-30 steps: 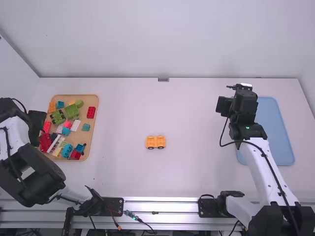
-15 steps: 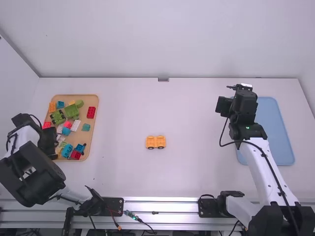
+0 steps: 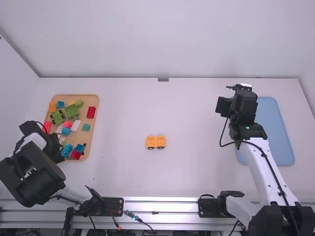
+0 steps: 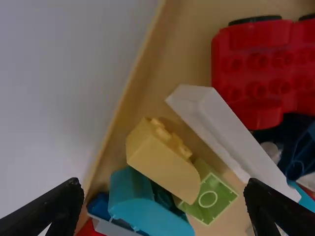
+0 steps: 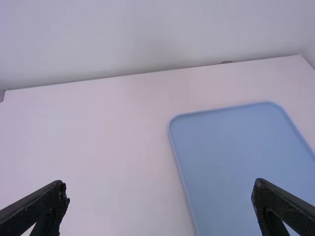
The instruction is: Assemble lego blocks to make yellow taxi
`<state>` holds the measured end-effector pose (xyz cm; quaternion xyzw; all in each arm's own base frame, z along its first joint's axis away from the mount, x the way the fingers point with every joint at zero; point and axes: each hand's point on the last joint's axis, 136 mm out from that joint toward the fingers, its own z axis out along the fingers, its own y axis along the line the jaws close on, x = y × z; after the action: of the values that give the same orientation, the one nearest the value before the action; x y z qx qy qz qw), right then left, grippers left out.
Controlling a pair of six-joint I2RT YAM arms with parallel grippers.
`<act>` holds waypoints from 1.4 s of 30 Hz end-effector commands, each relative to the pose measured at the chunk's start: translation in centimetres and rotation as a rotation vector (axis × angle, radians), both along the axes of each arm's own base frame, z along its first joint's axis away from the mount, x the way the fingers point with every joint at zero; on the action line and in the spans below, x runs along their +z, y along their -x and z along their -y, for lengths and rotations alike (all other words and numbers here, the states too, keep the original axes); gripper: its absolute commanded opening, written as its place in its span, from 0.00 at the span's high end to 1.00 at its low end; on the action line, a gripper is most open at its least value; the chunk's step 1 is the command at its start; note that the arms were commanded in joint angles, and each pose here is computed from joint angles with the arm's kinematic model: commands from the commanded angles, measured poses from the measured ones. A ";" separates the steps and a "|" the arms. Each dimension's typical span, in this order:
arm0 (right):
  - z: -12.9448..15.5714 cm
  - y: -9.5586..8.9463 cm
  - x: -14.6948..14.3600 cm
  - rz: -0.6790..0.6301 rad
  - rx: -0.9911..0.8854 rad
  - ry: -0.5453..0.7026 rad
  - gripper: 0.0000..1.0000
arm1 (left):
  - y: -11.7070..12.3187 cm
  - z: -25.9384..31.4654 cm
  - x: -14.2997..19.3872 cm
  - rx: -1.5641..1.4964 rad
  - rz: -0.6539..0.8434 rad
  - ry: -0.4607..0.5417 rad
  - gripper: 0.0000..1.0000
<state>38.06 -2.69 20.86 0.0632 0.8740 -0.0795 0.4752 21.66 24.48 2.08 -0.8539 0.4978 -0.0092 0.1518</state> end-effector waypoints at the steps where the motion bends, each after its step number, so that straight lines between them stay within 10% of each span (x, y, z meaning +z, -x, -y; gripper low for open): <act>1: -0.2 -0.4 1.0 0.019 0.006 -0.001 0.01 | 1.0 -0.5 -0.5 0.054 -0.031 -0.014 0.11; 21: -0.3 -0.4 1.0 0.020 0.009 -0.009 0.01 | -1.9 -1.7 -1.1 -0.011 -0.026 0.070 0.12; 35: -0.3 -0.4 0.9 0.019 0.009 -0.008 0.01 | -0.9 -1.9 -1.4 0.002 -0.075 0.047 0.49; 42: -0.3 -0.3 0.9 0.018 0.009 -0.008 0.01 | -0.9 -1.6 -1.5 -0.009 -0.082 0.053 0.33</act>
<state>38.04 -2.55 20.78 0.0605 0.8752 -0.0765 0.4739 23.05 26.28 0.96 -0.8561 0.5033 0.0036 0.1172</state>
